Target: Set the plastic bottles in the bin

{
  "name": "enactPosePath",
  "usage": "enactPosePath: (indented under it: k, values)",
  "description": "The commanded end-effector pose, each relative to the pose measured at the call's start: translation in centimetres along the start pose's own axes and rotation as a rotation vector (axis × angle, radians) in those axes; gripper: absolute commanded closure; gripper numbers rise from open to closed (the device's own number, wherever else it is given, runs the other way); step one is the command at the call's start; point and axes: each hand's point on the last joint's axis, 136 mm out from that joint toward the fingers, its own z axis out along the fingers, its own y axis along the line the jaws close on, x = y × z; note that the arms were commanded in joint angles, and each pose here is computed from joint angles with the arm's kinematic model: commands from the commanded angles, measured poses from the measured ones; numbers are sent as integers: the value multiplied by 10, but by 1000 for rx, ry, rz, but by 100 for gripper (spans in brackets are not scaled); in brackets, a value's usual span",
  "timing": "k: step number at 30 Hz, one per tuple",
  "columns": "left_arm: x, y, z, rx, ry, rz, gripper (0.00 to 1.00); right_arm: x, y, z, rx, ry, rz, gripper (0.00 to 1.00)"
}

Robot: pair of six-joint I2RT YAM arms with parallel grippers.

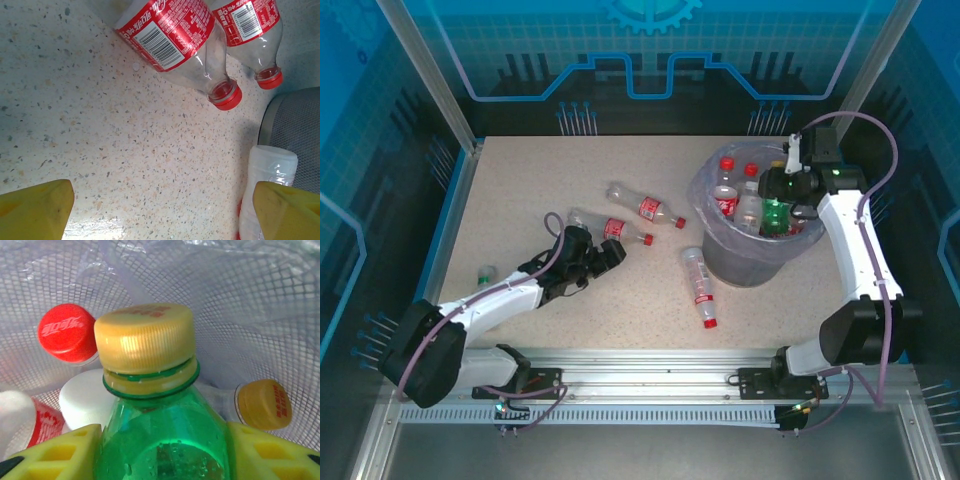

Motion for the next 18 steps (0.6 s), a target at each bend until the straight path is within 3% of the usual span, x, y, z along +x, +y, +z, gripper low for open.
enactPosePath:
  k: [1, 11, 18]
  values:
    - [-4, -10, 3, 3, 24, 30, 7, 27, 16, 28, -38, 105, 30, 57]
    - [16, -39, 13, 43, 111, 85, 6, 2, 24, -11, -50, 2, -25, 33]
    - [52, -91, 20, 162, 234, 142, 4, -12, 31, -49, -72, -77, -47, 15]
